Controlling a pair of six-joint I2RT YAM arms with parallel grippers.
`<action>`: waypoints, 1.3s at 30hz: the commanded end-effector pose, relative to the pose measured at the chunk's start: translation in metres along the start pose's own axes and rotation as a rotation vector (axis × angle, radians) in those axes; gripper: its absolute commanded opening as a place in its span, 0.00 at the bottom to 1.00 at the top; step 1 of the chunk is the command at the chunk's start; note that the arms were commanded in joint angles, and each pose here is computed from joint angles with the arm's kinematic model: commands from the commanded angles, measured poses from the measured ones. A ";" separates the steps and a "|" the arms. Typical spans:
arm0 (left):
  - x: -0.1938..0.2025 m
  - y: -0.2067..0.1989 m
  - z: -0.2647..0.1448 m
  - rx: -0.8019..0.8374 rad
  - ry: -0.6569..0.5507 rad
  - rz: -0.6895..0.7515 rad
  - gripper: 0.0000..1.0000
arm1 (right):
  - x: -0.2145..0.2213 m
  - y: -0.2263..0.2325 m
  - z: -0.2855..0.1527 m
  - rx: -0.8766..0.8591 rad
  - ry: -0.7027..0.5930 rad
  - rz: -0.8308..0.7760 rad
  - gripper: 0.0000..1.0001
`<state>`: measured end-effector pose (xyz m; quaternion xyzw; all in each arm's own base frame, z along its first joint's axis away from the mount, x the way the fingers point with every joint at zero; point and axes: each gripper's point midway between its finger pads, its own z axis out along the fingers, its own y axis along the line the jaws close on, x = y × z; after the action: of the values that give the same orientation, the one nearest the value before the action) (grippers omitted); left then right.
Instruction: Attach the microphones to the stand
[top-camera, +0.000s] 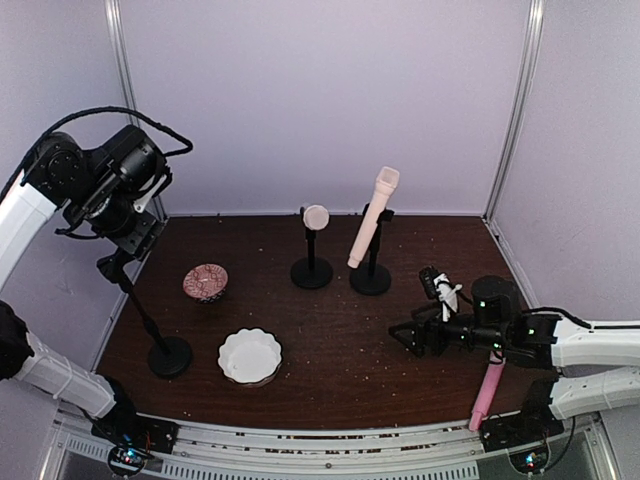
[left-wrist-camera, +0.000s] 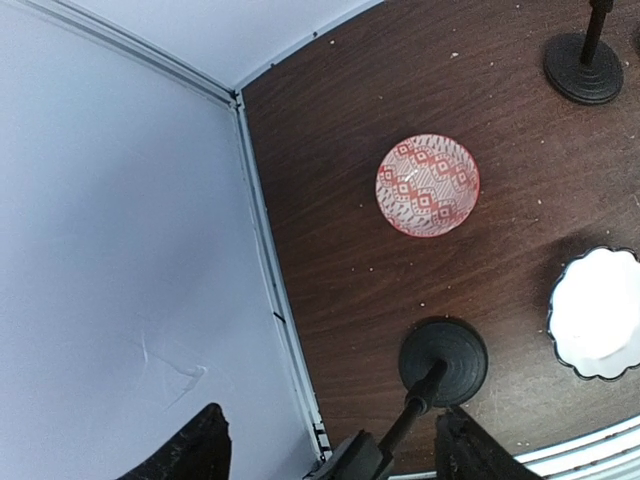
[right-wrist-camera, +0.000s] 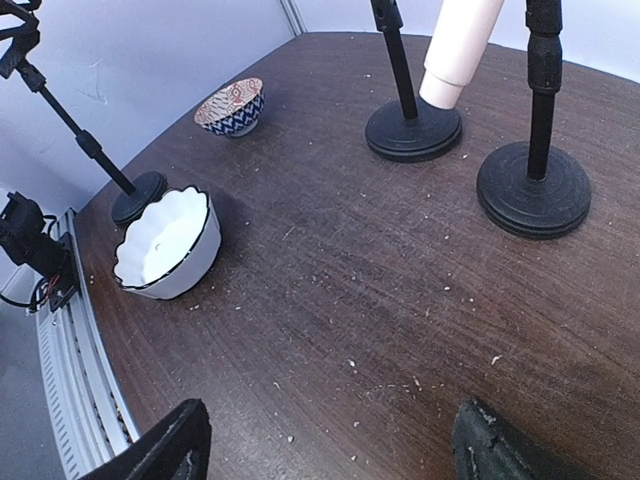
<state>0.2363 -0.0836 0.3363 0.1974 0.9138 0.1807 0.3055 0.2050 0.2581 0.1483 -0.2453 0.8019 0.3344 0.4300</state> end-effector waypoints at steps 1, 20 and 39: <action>0.010 0.006 0.004 -0.031 0.030 0.013 0.72 | -0.002 0.004 0.001 -0.020 -0.013 0.003 0.84; 0.031 -0.018 0.023 0.059 0.145 -0.011 0.44 | 0.003 0.005 0.006 -0.028 0.022 -0.015 0.84; -0.024 -0.022 0.011 0.099 0.043 0.016 0.00 | 0.006 0.005 0.008 -0.032 0.036 -0.020 0.84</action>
<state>0.2462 -0.1055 0.3113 0.2138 0.9339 0.1510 0.2437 0.2016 0.2631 0.1331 -0.2594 0.8104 0.3340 0.4054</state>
